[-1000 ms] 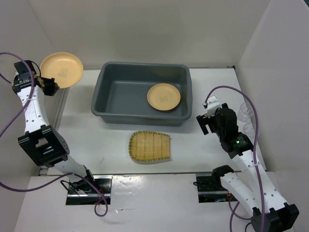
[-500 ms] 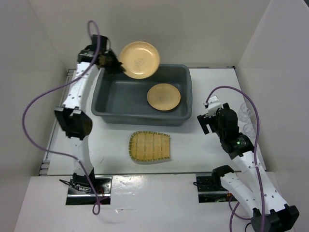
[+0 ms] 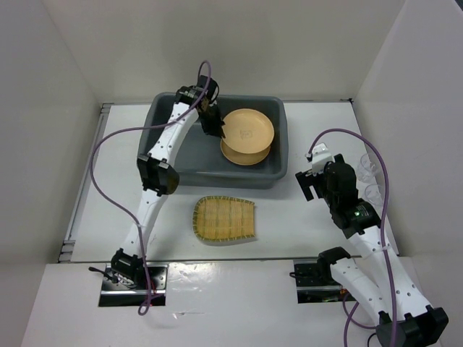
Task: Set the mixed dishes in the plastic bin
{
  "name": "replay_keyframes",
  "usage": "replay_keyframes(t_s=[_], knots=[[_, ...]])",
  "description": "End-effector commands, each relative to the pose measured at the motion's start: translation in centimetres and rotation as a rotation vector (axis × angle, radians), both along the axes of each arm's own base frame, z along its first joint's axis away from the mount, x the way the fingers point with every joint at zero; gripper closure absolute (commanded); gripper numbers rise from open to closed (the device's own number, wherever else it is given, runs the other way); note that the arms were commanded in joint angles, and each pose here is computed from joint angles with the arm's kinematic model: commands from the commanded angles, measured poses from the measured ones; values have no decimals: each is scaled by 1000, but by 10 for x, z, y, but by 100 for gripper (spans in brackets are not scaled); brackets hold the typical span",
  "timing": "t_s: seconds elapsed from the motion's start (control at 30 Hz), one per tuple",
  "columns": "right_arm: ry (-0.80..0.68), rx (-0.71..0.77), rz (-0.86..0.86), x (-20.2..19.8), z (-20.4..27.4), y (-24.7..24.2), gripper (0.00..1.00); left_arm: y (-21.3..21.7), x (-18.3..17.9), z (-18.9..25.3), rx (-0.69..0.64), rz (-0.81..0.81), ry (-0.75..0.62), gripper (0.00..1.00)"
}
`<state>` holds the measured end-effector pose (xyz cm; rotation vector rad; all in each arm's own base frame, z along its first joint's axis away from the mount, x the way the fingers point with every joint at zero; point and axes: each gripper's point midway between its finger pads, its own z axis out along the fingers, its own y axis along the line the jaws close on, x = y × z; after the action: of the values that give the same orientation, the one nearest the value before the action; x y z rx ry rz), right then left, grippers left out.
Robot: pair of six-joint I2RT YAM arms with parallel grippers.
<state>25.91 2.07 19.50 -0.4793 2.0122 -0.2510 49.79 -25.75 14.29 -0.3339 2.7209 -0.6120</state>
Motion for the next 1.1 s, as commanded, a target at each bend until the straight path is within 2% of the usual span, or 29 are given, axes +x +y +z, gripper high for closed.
replay_keyframes(t_s=[0.0, 0.3, 0.4, 0.5, 0.53, 0.57, 0.6, 0.63, 0.7, 0.73, 0.77, 0.8, 0.83, 0.87, 0.93, 1.0, 1.07], knots=[[-53, 9, -20, 6, 8, -3, 2, -5, 1, -8, -7, -21, 4, 100], [-35, 4, -20, 7, 4, -2, 2, -13, 3, -56, -13, -37, 75, 100], [-35, 4, -20, 7, 4, -2, 2, -8, 5, -69, -5, -27, 98, 96], [-35, 4, -20, 7, 4, -2, 2, -5, 6, -69, -13, -31, 99, 79], [-35, 4, -20, 7, 4, -2, 2, 0, 8, -69, -14, -22, 98, 66], [-35, 4, -20, 7, 4, -2, 2, 0, 10, -66, -17, -22, 88, 33], [-35, 4, -20, 7, 4, -2, 2, 1, 13, -52, -17, -17, 50, 12], [-26, 1, -20, 8, 2, -2, 2, 7, 19, -29, -24, -1, -3, 0], [-26, 1, -20, 8, 2, -2, 2, 20, 27, 9, 21, 34, -112, 0], [-25, 6, -12, 8, 1, 0, 2, 35, 29, 56, 27, 59, -213, 0], [-25, 6, -12, 8, 1, 0, 2, 52, 33, 82, 99, 83, -307, 0], [-25, 6, -12, 8, 1, 0, 2, 63, 30, 108, 138, 89, -374, 0], [-25, 6, -12, 8, 1, 0, 2, 72, 17, 156, 165, 100, -481, 0], [-25, 6, -12, 8, 1, 0, 2, 83, 11, 157, 256, 94, -481, 0], [-25, 6, -12, 8, 1, 0, 2, 82, -15, 190, 206, 57, -506, 0], [-25, 6, -12, 8, 1, 0, 2, 68, -43, 191, 188, -31, -464, 0], [-34, 8, 6, 7, 4, 4, 2, 36, -75, 182, 195, -137, -424, 0]])
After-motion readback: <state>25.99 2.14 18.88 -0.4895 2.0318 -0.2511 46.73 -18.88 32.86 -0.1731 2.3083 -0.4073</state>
